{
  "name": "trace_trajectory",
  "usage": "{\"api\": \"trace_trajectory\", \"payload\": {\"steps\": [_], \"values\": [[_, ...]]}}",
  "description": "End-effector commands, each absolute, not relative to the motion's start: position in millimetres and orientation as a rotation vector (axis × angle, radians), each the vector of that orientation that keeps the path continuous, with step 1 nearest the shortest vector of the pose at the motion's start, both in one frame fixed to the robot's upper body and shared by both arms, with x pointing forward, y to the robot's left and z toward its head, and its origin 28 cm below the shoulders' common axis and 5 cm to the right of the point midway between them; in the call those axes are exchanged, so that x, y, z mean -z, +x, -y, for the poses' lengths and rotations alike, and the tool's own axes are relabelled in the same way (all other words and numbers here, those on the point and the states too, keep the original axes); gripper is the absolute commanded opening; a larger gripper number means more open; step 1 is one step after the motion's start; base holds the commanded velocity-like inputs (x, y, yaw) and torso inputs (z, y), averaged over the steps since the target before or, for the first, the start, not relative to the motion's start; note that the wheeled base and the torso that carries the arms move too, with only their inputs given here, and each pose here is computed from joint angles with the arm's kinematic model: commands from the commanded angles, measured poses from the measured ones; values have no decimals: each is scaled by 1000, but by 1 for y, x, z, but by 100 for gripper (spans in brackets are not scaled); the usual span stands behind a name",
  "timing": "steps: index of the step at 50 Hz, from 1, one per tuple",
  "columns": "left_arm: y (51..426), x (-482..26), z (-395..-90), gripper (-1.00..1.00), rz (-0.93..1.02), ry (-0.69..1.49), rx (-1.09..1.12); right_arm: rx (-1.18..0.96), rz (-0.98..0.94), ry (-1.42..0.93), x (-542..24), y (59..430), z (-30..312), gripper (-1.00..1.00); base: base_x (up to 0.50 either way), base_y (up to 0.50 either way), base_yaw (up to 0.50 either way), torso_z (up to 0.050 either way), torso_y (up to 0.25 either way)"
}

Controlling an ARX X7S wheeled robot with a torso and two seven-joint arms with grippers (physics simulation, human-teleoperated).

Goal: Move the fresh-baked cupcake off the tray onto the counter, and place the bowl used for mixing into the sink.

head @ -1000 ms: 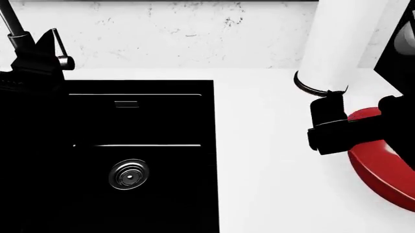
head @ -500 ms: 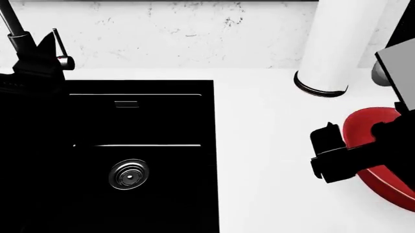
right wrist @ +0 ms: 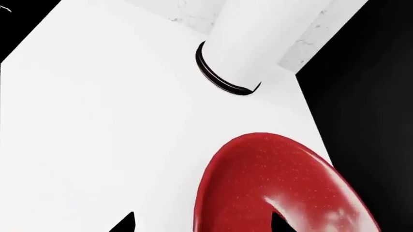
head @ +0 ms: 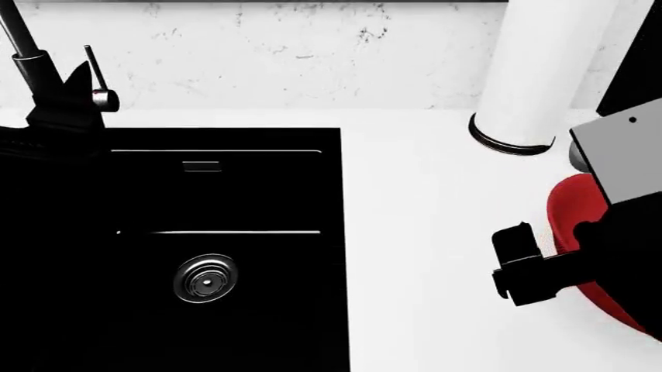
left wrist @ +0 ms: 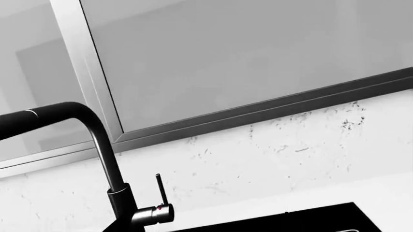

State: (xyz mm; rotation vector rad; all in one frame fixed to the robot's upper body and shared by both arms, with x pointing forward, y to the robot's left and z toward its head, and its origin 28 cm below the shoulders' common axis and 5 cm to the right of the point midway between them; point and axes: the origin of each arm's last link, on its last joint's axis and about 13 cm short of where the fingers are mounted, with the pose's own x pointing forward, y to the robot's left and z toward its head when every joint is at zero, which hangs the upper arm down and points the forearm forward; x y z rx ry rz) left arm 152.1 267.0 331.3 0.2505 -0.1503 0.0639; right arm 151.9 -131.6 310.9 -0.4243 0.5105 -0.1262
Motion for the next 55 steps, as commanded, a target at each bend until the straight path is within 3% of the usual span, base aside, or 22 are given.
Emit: {"api": "trace_trajectory", "payload": {"steps": [1, 55], "values": [[153, -331, -268, 100, 147, 248, -64, 140, -541, -421, -298, 159, 136, 100, 0, 0, 0, 0, 0], [154, -326, -268, 100, 135, 248, -71, 206, -613, -420, -260, 172, 153, 100, 0, 0, 0, 0, 0]]}}
